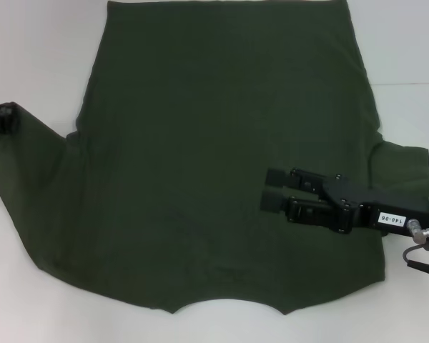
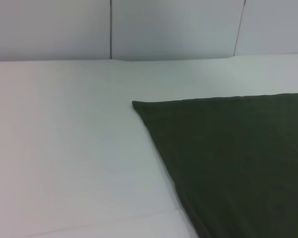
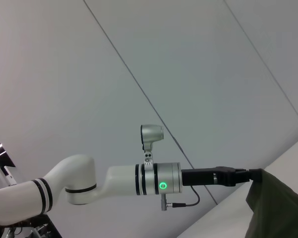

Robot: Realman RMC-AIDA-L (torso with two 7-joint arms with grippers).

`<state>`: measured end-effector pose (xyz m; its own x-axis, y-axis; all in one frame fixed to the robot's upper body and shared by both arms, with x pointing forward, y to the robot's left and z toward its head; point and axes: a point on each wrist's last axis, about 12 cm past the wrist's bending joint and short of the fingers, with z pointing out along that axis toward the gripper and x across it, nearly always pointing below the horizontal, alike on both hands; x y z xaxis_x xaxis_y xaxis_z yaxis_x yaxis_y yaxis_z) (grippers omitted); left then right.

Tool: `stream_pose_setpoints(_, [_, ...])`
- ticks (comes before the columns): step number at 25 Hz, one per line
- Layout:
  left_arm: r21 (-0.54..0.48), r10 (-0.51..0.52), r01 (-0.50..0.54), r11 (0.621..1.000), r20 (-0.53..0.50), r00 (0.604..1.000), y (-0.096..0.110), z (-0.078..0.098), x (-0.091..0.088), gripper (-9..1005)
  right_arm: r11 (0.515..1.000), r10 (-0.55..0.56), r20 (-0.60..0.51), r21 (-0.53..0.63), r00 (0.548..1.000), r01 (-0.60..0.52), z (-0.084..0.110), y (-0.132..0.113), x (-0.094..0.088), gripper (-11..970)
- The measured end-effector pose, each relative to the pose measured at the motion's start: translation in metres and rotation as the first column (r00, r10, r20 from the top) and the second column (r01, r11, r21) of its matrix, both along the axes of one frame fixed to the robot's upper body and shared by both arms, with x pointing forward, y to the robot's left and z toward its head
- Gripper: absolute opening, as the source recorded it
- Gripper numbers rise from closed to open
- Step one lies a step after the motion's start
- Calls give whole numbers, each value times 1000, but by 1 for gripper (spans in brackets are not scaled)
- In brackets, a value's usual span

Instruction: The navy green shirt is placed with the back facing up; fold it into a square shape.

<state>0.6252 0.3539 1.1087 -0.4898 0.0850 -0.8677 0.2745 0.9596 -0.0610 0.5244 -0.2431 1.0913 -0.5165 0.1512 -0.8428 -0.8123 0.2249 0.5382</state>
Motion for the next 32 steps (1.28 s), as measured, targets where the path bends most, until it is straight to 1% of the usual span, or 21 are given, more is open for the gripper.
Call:
stream_pose_setpoints(12, [10,9,-9,1000,10,1000,1,2,2,-1,1000,-3,1,-2,1000,3,0,0,0,849])
stream_pose_setpoints(18, [1,-12,12,1000,16,1000,-1,5,-1,-2,1000,-3,1,-2,1000,3,0,0,0,849])
stream_pose_setpoints(25, [-51,-118,118,992,2,993,-10,11,-11,-3,1000,-1,-1,-3,1000,1,-1,0,0,849])
stream_pose_setpoints(32, [-145,-238,234,961,-9,971,-23,25,-25,-2,1000,2,-2,-5,1000,-2,-1,1,0,849])
